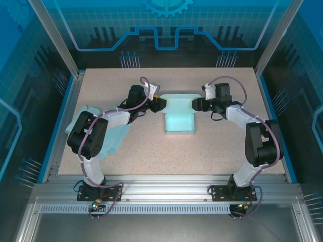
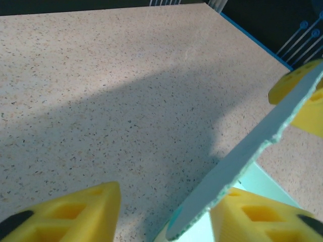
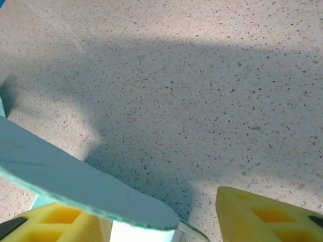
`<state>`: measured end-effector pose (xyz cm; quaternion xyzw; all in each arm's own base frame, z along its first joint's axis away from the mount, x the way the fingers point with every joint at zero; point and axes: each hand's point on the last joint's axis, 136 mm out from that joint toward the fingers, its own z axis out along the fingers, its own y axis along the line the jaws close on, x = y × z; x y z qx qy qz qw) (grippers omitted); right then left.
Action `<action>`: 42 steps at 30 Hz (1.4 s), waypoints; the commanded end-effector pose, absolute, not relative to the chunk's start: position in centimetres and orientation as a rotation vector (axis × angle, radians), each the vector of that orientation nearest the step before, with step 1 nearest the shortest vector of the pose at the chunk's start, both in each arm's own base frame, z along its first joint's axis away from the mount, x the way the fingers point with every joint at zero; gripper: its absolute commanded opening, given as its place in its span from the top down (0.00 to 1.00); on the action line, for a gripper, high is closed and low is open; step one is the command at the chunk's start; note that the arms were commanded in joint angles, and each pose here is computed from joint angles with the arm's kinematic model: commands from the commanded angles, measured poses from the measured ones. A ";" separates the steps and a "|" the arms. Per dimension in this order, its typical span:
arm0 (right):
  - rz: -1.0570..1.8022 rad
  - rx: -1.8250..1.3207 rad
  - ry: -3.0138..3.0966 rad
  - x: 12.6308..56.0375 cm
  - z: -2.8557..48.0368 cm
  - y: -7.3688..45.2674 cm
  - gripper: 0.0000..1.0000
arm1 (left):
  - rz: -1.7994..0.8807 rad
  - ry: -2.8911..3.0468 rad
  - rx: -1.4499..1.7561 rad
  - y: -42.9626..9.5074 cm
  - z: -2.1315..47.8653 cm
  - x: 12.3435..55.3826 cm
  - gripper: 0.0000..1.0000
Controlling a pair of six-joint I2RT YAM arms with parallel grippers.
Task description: Fold the paper box
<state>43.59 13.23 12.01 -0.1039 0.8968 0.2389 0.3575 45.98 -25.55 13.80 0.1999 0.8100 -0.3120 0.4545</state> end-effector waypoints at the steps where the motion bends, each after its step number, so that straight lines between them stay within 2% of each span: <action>1: 0.638 -0.282 2.265 44.3 13.4 13.3 0.46 | -0.777 2.004 0.560 -26.4 13.7 45.8 0.54; 7: 0.645 -0.285 2.262 44.3 13.5 13.4 0.55 | -0.773 2.014 0.582 -26.7 13.6 45.5 0.63; 14: 0.648 -0.297 2.255 43.9 13.6 13.7 0.70 | -0.727 2.024 0.621 -27.2 13.4 45.2 0.86; 18: 0.636 -0.302 2.252 43.6 13.7 13.9 0.75 | -0.673 2.027 0.654 -27.7 13.4 45.1 0.91; 25: 0.580 -0.308 2.254 43.0 13.4 14.8 0.81 | -0.576 2.012 0.645 -28.6 14.5 45.5 0.92; 32: 0.457 -0.305 2.232 42.5 13.4 15.9 0.92 | -0.511 1.954 0.524 -29.4 16.5 45.8 0.91; 42: 0.423 -0.251 2.104 44.3 15.5 18.4 0.95 | -0.552 1.885 0.300 -31.0 18.6 47.0 0.90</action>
